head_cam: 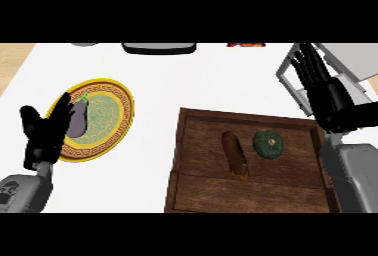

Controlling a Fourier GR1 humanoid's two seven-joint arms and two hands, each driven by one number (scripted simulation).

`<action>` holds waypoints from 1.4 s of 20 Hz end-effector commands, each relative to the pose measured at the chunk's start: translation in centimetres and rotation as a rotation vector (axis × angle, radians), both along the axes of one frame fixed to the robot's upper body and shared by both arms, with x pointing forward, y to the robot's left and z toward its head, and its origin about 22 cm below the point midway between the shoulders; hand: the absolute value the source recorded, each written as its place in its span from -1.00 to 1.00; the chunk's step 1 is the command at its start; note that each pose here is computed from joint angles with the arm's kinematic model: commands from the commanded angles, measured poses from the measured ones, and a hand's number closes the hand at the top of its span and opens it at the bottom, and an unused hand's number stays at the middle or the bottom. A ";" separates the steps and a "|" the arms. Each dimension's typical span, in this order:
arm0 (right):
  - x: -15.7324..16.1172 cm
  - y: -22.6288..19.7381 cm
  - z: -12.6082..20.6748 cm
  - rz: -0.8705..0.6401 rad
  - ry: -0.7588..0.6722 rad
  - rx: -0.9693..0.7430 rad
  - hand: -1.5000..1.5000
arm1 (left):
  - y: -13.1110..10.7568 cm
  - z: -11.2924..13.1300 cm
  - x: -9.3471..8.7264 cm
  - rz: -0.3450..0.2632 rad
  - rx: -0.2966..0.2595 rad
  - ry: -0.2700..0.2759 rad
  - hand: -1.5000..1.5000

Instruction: Pick the squash from the tray and place it in the tiered shelf

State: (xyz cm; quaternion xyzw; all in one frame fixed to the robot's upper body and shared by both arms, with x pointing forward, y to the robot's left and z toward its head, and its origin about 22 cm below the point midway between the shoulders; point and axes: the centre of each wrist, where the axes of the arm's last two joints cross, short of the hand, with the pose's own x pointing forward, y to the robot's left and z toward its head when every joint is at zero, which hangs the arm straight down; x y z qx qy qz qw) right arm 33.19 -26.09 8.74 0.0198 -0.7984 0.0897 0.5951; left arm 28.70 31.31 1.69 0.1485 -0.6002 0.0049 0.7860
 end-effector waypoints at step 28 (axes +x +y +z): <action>-18.6 2.0 -8.5 -1.260 0.189 -0.117 -1.00 | -9.8 -1.2 -1.0 -0.335 0.019 -0.253 0.00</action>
